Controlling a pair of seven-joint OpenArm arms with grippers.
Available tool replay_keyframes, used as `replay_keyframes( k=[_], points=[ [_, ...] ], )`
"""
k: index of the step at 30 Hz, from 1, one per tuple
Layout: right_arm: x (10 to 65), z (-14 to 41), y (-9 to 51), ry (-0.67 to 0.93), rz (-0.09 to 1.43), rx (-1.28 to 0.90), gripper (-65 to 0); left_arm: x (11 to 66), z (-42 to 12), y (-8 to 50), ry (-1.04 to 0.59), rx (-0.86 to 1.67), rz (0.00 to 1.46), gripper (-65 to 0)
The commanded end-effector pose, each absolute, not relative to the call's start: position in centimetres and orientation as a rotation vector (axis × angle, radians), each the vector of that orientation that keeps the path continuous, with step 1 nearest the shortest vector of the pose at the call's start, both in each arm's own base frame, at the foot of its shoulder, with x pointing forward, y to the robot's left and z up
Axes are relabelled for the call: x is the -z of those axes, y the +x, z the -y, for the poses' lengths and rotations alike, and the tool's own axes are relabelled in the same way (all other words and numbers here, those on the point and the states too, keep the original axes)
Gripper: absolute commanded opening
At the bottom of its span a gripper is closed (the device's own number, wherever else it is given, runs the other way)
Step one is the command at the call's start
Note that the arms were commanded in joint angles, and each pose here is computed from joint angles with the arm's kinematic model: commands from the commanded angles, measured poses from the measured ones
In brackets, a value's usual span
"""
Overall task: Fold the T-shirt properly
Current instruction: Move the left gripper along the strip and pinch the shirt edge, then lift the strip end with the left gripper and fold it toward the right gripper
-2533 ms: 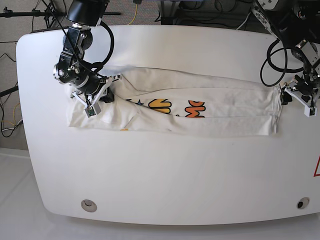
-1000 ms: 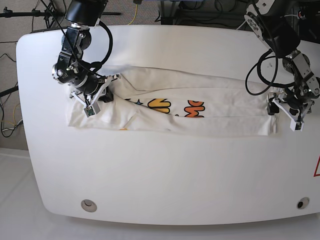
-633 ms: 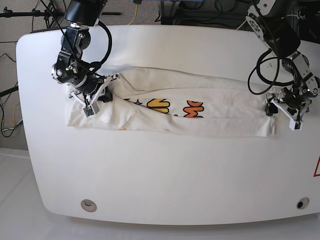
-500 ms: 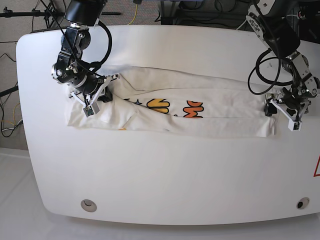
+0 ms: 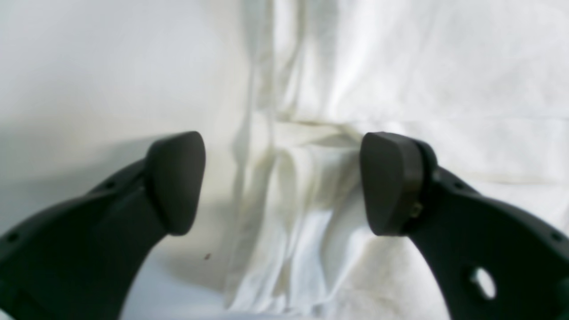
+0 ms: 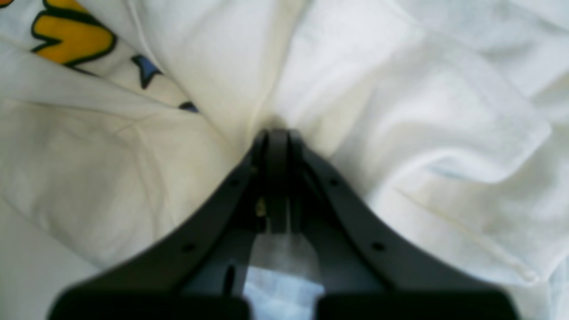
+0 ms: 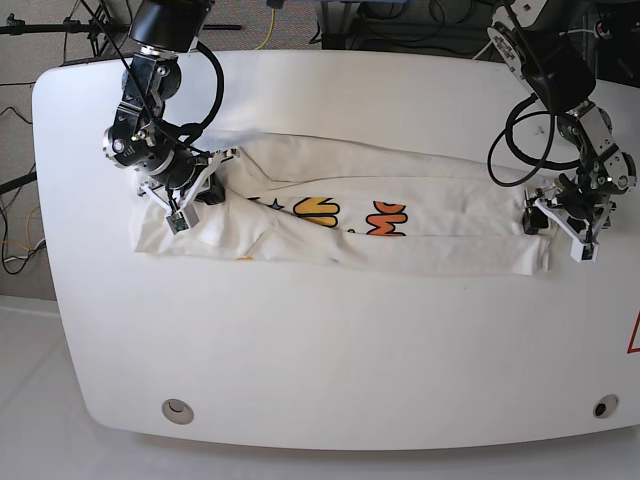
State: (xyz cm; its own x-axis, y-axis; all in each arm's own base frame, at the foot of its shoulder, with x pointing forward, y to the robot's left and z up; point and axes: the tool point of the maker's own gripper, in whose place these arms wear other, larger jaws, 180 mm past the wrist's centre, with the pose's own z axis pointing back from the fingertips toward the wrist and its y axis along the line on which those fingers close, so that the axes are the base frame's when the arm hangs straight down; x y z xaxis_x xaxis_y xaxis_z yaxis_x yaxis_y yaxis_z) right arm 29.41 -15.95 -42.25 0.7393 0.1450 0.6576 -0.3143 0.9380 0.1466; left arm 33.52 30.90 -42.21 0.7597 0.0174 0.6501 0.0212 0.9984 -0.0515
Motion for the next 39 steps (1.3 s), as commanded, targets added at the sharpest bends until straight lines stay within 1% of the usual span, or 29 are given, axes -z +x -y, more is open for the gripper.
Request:
replay_keyframes(
  k=[1, 4, 9, 14, 16, 23, 28, 39],
  points=[
    [42.2, 16.8, 29.4, 0.219, 0.676, -0.269, -65.0, 43.4, -30.5, 32.4, -0.062, 0.018, 0.63, -27.1],
    [42.2, 16.8, 29.4, 0.219, 0.676, -0.269, -65.0, 43.5, -30.0, 32.6, -0.064, 0.042, 0.624, -35.8],
    [42.2, 16.7, 29.4, 0.221, 0.675, -0.268, -65.0, 43.7, -28.9, 32.9, -0.07, 0.088, 0.612, -47.9],
    [42.2, 16.7, 29.4, 0.222, 0.675, -0.268, -65.0, 43.6, -28.7, 33.0, -0.073, 0.094, 0.614, -55.1],
    [42.2, 16.6, 29.4, 0.224, 0.676, -0.267, -65.0, 43.6, -28.5, 33.0, -0.085, 0.089, 0.622, -57.1],
    [42.3, 16.6, 29.3, 0.224, 0.674, -0.267, -65.0, 43.9, -26.9, 32.5, -0.165, 0.086, 0.646, -58.8],
    [42.3, 16.6, 29.3, 0.224, 0.674, -0.267, -65.0, 42.0, -27.0, 33.5, -0.172, 0.105, 0.702, -58.9],
    [42.3, 16.6, 29.3, 0.225, 0.673, -0.266, -65.0, 37.9, -27.1, 34.1, -0.081, 0.184, 0.739, -58.9]
  ],
)
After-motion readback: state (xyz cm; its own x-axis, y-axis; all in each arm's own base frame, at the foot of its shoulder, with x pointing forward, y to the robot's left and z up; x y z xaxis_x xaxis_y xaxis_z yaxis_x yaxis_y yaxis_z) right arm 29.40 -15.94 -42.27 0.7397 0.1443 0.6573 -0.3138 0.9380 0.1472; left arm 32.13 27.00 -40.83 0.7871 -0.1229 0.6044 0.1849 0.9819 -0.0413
